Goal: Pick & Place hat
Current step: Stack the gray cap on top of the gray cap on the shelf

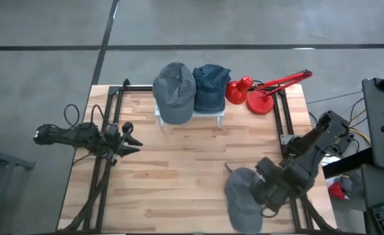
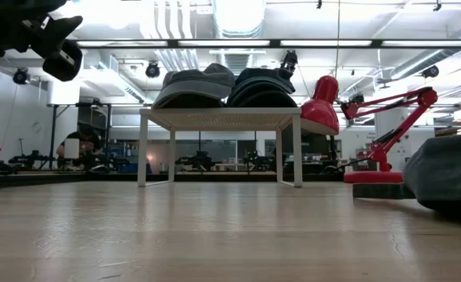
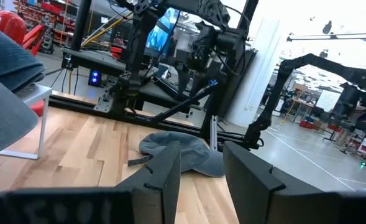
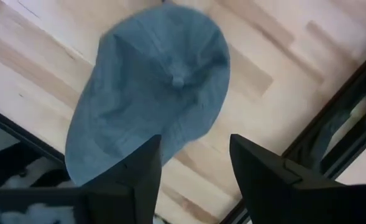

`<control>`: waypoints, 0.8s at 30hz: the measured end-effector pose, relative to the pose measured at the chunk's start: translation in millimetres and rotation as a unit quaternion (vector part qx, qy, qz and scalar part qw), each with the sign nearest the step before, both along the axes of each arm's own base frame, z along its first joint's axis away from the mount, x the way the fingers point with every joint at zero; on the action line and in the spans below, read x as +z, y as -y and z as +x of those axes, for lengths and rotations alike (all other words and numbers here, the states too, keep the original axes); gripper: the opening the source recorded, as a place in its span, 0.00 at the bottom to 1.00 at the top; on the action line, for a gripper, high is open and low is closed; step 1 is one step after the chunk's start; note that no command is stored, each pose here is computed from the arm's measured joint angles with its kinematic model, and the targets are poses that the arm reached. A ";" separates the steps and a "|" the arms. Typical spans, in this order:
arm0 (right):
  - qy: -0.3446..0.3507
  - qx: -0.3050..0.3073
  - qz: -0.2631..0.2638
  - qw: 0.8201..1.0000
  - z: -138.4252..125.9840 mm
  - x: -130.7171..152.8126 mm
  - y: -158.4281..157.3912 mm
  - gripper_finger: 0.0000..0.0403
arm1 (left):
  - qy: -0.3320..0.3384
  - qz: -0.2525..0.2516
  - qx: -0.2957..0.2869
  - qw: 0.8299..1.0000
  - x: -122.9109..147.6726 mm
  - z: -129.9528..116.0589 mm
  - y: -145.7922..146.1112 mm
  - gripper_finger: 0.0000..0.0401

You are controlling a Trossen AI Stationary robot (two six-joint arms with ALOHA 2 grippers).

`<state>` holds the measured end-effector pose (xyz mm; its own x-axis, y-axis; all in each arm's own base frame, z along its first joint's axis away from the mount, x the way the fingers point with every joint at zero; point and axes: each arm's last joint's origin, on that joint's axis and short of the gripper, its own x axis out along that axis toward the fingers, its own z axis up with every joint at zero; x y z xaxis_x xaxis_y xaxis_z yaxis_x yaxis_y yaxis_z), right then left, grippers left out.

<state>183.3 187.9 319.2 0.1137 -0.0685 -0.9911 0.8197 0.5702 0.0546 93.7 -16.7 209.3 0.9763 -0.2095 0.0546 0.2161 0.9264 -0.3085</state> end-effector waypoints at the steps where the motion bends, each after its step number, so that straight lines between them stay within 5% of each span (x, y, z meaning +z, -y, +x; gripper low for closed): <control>1: 0.003 -0.007 0.005 1.000 -3.6 -2.5 -1.4 0.47 | 0.000 0.000 0.000 1.000 0.0 0.0 0.0 0.31; 15: -0.023 -0.095 0.061 0.993 -12.4 -66.7 -9.4 0.78 | -0.001 -0.001 0.011 1.000 -0.1 0.2 -0.7 0.31; 24: -0.013 -0.139 0.079 0.987 -16.0 -118.1 -5.0 0.80 | -0.001 -0.001 0.013 1.000 -0.1 0.2 -0.7 0.31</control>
